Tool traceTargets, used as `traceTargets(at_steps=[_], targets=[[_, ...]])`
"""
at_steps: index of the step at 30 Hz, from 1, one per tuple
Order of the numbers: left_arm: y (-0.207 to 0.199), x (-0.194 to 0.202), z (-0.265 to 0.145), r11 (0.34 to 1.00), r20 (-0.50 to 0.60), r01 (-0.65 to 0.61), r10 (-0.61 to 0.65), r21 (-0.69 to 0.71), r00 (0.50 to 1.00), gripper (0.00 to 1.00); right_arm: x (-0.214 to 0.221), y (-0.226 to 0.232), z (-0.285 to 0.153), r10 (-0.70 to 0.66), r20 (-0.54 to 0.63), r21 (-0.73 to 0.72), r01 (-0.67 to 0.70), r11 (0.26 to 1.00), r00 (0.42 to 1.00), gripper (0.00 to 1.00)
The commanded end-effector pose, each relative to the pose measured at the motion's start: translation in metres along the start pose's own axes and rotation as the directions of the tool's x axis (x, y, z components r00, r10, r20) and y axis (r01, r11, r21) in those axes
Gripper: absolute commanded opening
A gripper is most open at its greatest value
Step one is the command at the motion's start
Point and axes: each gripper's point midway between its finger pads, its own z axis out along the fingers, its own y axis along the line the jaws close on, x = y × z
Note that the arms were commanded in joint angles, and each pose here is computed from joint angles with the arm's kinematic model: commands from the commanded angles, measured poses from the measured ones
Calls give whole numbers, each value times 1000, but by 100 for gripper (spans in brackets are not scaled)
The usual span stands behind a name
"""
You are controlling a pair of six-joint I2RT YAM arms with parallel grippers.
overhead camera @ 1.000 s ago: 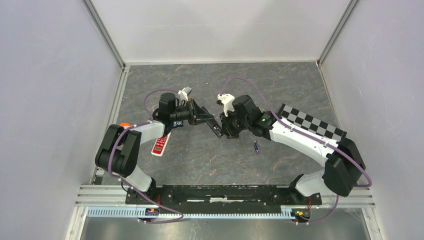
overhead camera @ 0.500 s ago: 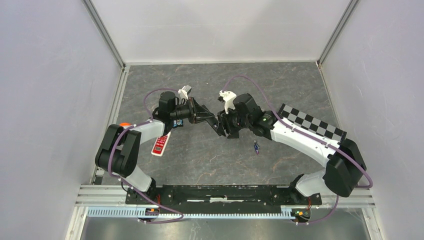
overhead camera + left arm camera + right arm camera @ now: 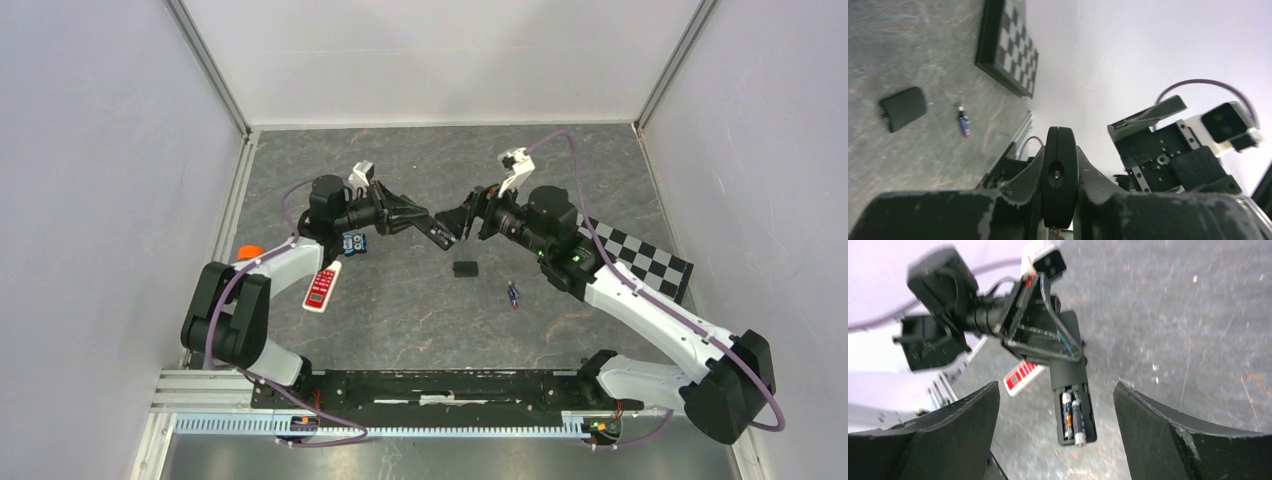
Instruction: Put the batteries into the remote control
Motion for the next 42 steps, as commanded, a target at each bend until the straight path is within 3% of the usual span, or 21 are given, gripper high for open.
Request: traceTargets(at_steps=[1,6,13,18,24,33,36,42], targets=[[-80,-14,-13,988,76,17,-29,157,997,2,-78,30,-14,113,305,-118,-80,990,946,89],[-132,-22,-37,952,135,46,-90,303,987,2,-108,44,-34,190,432,-202,-111,973,881,95],[-181,-28,-66,891,187,72,-172,448,967,2,-116,68,-43,350,430,-391,-178,903,832,97],[-190,-28,-72,878,197,70,-183,473,963,2,-120,80,-37,418,369,-454,-231,860,830,95],[-191,-24,-73,882,198,56,-166,468,966,2,-122,87,-32,479,324,-503,-281,818,816,83],[-190,-18,-75,888,196,34,-138,458,971,2,-124,84,-29,547,304,-524,-343,780,780,85],[-194,-15,-77,888,193,13,-114,460,975,2,-123,78,-17,577,257,-493,-409,768,775,74],[-196,-10,-79,888,190,-2,-96,459,977,2,-129,79,-10,584,243,-486,-424,764,774,69]])
